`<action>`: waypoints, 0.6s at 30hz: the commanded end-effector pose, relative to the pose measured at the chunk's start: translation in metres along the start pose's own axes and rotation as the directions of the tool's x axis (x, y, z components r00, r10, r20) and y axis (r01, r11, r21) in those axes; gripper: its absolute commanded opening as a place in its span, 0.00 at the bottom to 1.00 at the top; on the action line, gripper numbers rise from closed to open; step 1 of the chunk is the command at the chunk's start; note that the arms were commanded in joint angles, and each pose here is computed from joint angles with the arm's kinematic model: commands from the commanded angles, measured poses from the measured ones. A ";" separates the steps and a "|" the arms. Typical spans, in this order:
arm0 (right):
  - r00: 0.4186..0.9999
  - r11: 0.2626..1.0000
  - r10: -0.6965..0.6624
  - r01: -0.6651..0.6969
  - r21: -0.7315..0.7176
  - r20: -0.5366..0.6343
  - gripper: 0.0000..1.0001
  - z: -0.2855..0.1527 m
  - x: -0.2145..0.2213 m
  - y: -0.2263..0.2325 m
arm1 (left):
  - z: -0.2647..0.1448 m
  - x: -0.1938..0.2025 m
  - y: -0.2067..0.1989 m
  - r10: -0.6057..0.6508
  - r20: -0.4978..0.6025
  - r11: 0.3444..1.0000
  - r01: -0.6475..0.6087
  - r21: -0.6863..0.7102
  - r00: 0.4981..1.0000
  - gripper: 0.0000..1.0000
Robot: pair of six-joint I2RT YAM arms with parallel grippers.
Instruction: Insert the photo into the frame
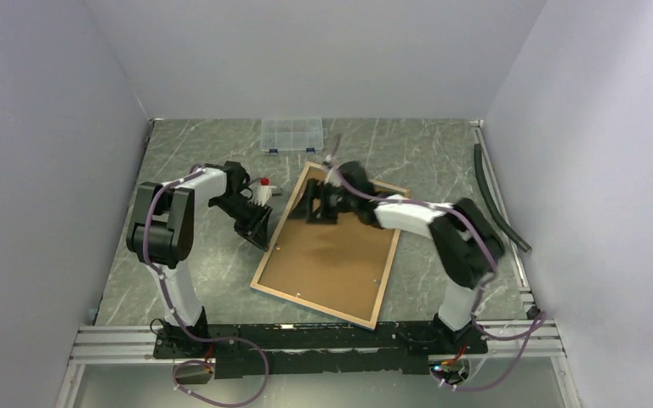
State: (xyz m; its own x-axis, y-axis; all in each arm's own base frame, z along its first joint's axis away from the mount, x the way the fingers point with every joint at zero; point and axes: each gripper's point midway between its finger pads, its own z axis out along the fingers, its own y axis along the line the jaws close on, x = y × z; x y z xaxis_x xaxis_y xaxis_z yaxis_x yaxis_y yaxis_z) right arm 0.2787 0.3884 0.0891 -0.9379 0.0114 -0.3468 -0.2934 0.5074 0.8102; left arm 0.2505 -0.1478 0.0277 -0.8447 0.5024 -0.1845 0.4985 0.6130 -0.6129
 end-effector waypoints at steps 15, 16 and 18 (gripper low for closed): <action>0.815 0.658 0.128 -0.495 0.567 0.565 1.00 -0.248 0.006 -0.165 | -0.013 -0.010 0.039 0.249 -0.077 0.871 -0.258 -0.417 0.965 0.33; 0.817 0.657 0.136 -0.498 0.567 0.560 1.00 -0.247 0.007 -0.169 | -0.010 -0.006 0.036 0.260 -0.094 0.865 -0.276 -0.418 0.961 0.33; 0.818 0.649 0.154 -0.507 0.568 0.554 1.00 -0.244 0.010 -0.177 | -0.006 -0.002 0.028 0.284 -0.120 0.853 -0.308 -0.422 0.951 0.32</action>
State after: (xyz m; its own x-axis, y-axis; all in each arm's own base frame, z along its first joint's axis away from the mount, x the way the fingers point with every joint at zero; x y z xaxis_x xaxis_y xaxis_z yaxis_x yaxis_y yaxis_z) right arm 0.2733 0.0976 0.0642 -0.7186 0.5615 -0.4102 0.3706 0.8084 0.4573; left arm 0.2749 -0.1265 0.0177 -0.6986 0.6627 -0.2699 0.7152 0.6581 -0.2354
